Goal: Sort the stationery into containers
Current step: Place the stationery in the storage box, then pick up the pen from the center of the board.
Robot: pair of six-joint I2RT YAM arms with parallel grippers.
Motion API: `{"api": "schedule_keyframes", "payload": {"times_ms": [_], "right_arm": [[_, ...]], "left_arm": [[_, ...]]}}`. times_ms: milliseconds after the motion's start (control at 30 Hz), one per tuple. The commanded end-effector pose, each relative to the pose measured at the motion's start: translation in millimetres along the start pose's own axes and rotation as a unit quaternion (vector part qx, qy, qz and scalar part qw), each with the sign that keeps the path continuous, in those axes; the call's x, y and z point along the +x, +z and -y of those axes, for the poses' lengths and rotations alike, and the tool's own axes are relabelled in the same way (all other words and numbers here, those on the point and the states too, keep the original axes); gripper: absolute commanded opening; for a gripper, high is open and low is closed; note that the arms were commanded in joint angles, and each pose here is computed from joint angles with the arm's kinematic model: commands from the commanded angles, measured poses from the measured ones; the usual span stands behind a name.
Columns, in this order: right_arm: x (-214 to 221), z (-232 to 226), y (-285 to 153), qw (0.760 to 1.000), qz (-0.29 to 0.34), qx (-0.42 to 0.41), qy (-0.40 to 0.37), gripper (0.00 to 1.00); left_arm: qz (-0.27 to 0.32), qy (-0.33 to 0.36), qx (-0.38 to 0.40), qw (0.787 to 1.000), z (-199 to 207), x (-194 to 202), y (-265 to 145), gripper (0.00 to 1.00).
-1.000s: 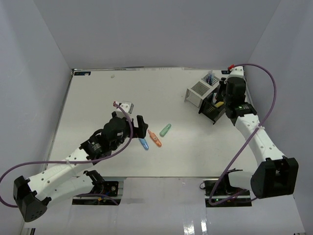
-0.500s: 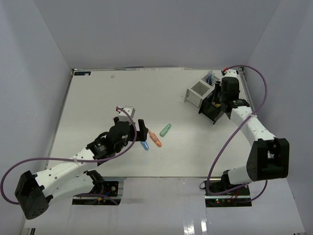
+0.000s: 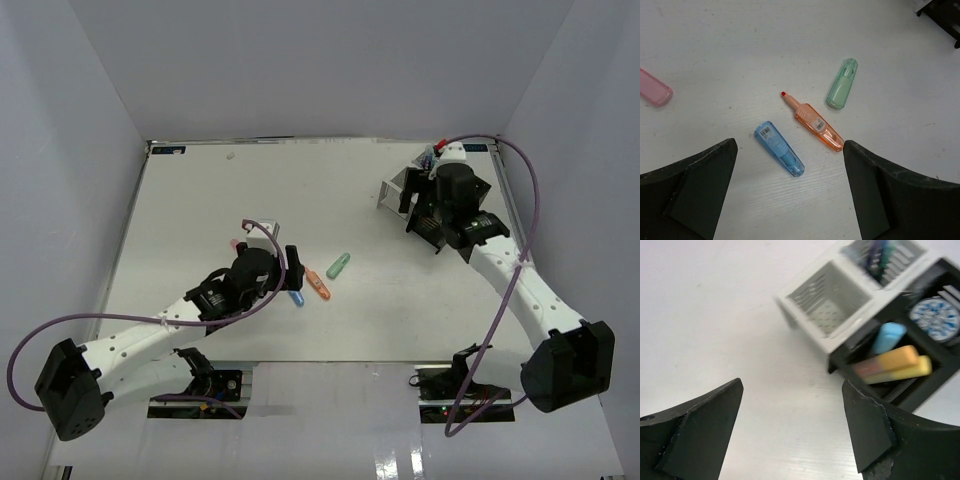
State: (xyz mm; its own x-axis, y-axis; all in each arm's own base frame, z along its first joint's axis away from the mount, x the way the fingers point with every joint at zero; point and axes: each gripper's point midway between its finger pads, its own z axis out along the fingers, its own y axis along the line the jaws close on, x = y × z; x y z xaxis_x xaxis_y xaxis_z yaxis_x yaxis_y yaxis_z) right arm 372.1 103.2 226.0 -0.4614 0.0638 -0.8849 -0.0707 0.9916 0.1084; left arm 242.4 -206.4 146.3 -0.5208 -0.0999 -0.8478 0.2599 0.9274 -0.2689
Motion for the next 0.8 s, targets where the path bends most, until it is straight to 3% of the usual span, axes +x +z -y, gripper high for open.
{"api": "schedule_keyframes", "payload": {"times_ms": [0,367,767], "right_arm": [[33.3,-36.9,-8.0,0.998,-0.033,-0.044,0.0,0.86],[135.0,-122.2,16.3,0.987,-0.138,-0.076,-0.012,0.89],[191.2,-153.4,59.2,0.98,-0.2,0.007,-0.022,0.79]], "left_arm": [[-0.013,-0.014,-0.011,1.0,-2.6,5.2,-1.4,0.98],[-0.04,-0.031,-0.017,0.999,-3.7,-6.4,-31.6,0.98],[-0.024,-0.036,-0.004,0.999,-12.6,-19.1,-67.3,0.98]]}}
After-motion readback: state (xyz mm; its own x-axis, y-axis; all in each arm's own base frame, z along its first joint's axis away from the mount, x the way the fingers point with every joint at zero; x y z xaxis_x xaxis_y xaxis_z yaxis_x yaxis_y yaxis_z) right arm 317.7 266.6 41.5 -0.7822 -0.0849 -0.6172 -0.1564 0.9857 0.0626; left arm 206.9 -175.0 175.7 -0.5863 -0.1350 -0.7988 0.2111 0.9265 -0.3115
